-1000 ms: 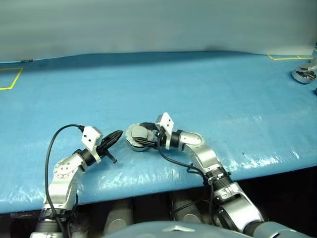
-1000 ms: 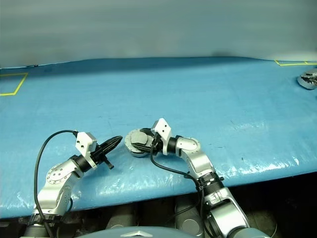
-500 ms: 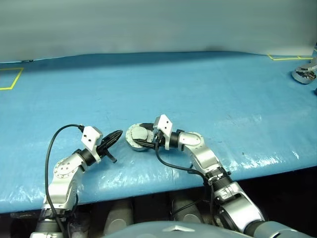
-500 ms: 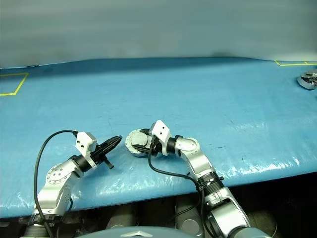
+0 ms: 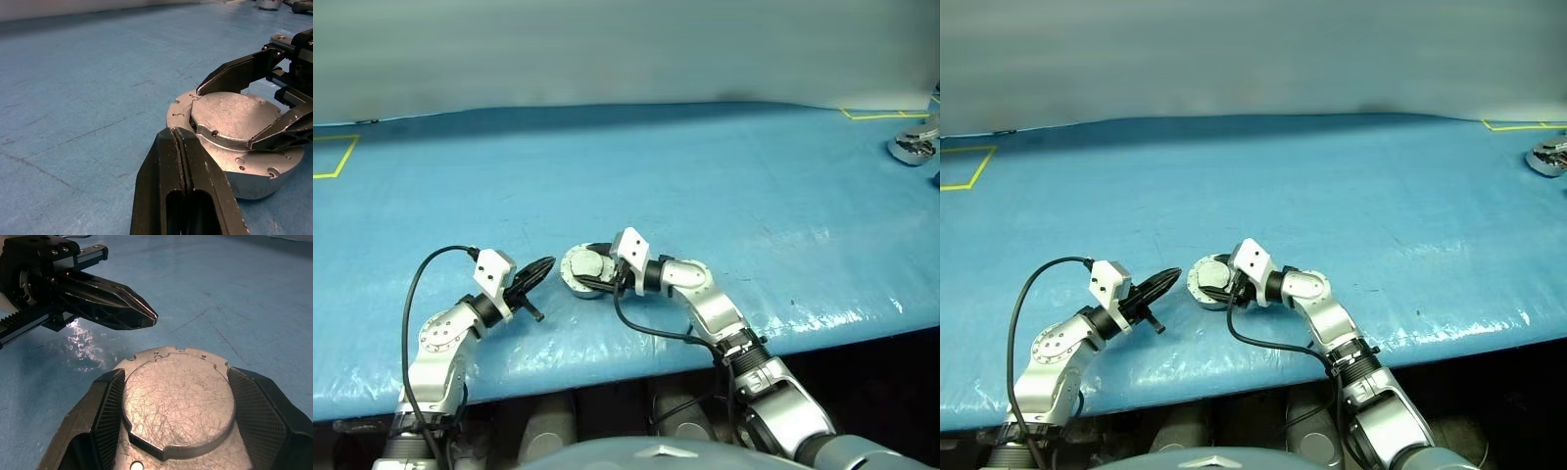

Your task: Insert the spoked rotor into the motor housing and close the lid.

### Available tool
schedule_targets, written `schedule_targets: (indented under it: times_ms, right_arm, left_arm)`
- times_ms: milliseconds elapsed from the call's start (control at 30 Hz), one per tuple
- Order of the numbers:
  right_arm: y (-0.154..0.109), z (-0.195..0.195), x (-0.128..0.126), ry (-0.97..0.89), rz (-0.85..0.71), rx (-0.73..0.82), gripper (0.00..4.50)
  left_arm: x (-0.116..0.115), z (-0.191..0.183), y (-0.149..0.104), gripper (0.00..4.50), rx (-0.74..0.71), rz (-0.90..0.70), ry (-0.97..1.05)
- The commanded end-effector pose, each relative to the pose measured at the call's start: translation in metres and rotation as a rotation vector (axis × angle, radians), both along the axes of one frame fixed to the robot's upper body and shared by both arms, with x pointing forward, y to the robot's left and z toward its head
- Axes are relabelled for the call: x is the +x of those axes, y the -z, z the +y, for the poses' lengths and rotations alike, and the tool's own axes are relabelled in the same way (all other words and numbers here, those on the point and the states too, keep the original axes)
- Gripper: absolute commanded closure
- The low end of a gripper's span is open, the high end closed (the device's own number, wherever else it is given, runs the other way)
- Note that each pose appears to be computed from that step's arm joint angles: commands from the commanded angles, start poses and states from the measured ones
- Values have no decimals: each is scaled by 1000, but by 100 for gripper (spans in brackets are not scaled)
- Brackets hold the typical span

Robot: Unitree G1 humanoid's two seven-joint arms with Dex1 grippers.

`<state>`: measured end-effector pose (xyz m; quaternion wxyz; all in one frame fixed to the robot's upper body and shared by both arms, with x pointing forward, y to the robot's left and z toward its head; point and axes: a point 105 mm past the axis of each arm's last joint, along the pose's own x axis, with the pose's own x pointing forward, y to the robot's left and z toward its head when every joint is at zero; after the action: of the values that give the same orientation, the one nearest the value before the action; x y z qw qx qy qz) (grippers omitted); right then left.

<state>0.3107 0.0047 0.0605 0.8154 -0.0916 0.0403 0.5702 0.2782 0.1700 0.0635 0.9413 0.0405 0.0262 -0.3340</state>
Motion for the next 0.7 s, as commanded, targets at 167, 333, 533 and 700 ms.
schedule_targets:
  times_ms: [167,333,533,700]
  right_arm:
    - [29,-10,-5,26,83,-85,152]
    - [28,-10,-5,28,80,-83,152]
    - [26,-12,-3,55,67,-71,152]
    - [25,-14,-3,72,63,-64,152]
  left_arm:
    - [7,-4,-11,450,-59,-23,11]
    - [10,-13,-9,450,-105,20,88]
    - [12,-17,0,450,-77,87,159]
    - [11,-19,18,450,34,141,168]
